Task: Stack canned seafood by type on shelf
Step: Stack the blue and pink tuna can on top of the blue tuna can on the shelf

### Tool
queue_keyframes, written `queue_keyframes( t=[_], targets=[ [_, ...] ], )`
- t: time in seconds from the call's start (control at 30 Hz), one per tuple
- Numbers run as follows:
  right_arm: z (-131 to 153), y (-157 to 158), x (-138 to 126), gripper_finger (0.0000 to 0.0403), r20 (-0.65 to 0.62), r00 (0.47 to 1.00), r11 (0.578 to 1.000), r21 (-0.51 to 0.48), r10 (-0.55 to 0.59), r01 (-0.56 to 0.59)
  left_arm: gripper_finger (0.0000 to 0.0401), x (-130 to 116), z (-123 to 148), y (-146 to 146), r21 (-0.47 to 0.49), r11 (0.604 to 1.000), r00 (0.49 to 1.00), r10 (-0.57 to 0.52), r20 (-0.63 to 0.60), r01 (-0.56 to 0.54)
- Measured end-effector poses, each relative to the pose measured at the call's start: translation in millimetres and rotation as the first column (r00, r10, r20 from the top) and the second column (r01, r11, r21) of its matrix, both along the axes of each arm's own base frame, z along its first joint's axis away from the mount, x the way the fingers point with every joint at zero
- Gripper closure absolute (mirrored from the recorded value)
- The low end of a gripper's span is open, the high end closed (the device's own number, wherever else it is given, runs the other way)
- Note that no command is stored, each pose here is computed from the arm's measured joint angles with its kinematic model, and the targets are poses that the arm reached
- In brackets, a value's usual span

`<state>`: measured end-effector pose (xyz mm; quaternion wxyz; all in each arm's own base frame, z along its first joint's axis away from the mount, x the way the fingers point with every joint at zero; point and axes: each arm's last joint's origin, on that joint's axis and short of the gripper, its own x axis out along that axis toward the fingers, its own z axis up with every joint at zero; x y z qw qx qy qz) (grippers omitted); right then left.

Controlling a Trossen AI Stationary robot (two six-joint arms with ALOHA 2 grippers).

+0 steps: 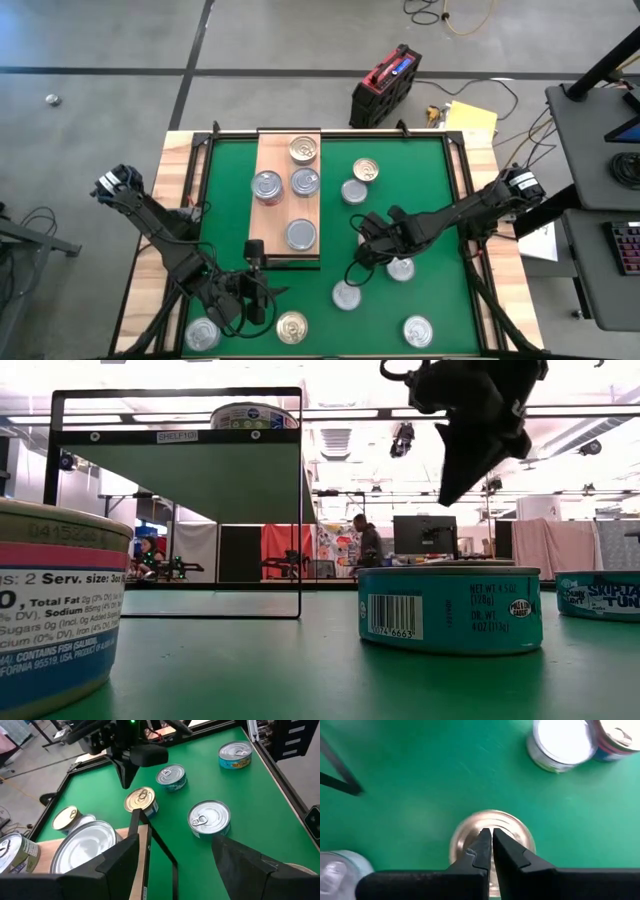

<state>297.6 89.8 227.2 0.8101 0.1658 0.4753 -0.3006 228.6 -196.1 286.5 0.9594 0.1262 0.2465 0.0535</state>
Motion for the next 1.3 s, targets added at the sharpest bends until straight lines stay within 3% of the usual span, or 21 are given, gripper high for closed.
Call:
queue_keyframes(
  t=[0.23,0.43,1.3],
  targets=[
    [3.9,3.5,10.6,0.0394,0.085,0.992,0.996,-0.012,0.092,-0.092,0.0168,9.8,-3.4,-2.1,0.072,0.996,0.997,0.056,0.062,-0.061],
    [4.3,3.9,11.6,0.0394,0.044,0.975,0.975,-0.071,0.216,-0.213,0.0168,11.4,-6.0,-4.5,0.078,0.995,0.997,0.052,0.060,-0.056],
    [2.5,3.7,11.1,0.0394,0.035,0.972,0.971,-0.077,0.230,-0.227,0.0168,11.7,-5.5,-4.7,0.065,0.996,0.996,0.055,0.066,-0.060]
  ],
)
